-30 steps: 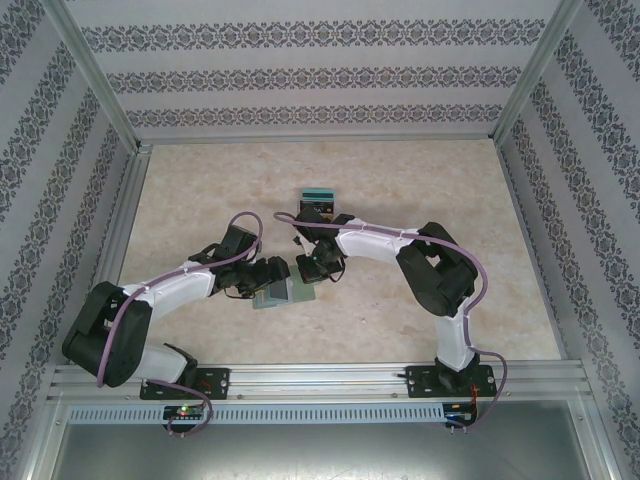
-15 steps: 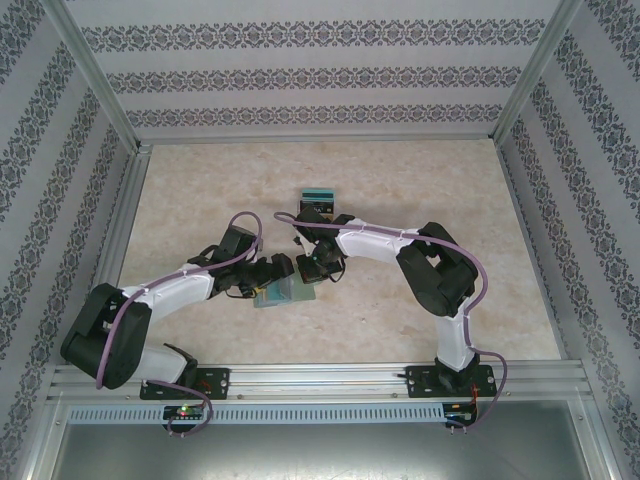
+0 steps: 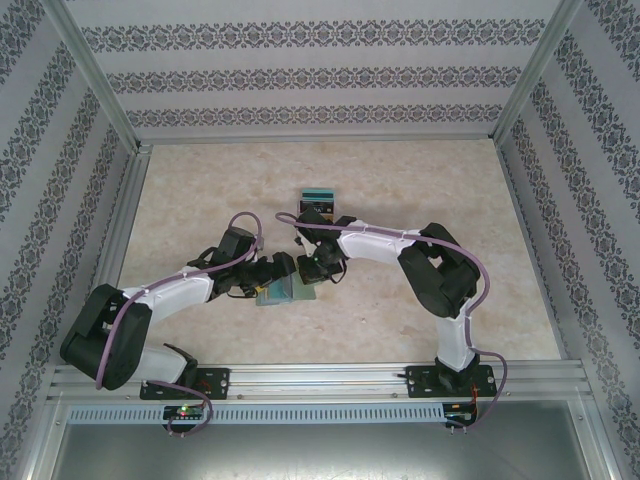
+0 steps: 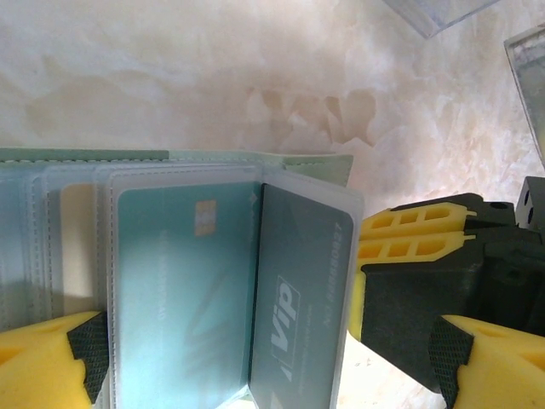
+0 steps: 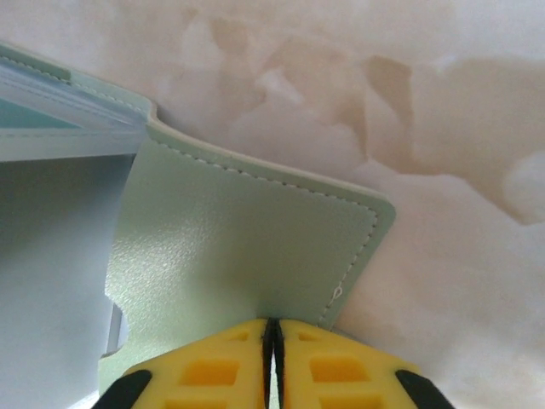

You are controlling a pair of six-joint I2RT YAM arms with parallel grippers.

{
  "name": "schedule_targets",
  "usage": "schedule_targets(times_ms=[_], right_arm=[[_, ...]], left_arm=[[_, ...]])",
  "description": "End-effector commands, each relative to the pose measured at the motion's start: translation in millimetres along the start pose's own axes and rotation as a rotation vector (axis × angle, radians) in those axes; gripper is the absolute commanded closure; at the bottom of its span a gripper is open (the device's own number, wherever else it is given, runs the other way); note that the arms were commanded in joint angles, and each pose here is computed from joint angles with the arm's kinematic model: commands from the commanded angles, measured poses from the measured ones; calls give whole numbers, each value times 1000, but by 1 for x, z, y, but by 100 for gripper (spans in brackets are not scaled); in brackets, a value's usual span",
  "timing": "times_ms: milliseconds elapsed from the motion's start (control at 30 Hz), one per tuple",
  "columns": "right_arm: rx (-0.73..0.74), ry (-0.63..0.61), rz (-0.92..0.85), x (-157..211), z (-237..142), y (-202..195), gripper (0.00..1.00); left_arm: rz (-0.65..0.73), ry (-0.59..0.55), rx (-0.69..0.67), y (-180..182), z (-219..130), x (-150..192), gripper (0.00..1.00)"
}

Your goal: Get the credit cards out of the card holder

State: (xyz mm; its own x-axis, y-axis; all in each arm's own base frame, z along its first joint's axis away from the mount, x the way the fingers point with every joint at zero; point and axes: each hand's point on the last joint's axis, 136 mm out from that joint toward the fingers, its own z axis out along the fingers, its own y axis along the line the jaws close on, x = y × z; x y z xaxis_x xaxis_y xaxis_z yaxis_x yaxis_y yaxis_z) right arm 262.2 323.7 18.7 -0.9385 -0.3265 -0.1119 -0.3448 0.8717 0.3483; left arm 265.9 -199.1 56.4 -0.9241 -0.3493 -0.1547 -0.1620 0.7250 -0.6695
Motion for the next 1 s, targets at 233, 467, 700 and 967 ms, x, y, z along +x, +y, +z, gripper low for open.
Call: schedule_targets(times_ms=[233, 467, 700, 967], right_arm=[[33, -62, 59, -1, -30, -17, 74], [52, 2, 78, 17, -5, -30, 77], [39, 28, 78, 19, 8, -27, 82], [39, 30, 78, 18, 9, -26, 83]], left_arm=[[-4, 51, -34, 10, 4, 17, 3], [-3, 55, -28, 7, 5, 15, 3], [26, 65, 40, -12, 4, 13, 3], [64, 68, 117, -35, 3, 13, 3]])
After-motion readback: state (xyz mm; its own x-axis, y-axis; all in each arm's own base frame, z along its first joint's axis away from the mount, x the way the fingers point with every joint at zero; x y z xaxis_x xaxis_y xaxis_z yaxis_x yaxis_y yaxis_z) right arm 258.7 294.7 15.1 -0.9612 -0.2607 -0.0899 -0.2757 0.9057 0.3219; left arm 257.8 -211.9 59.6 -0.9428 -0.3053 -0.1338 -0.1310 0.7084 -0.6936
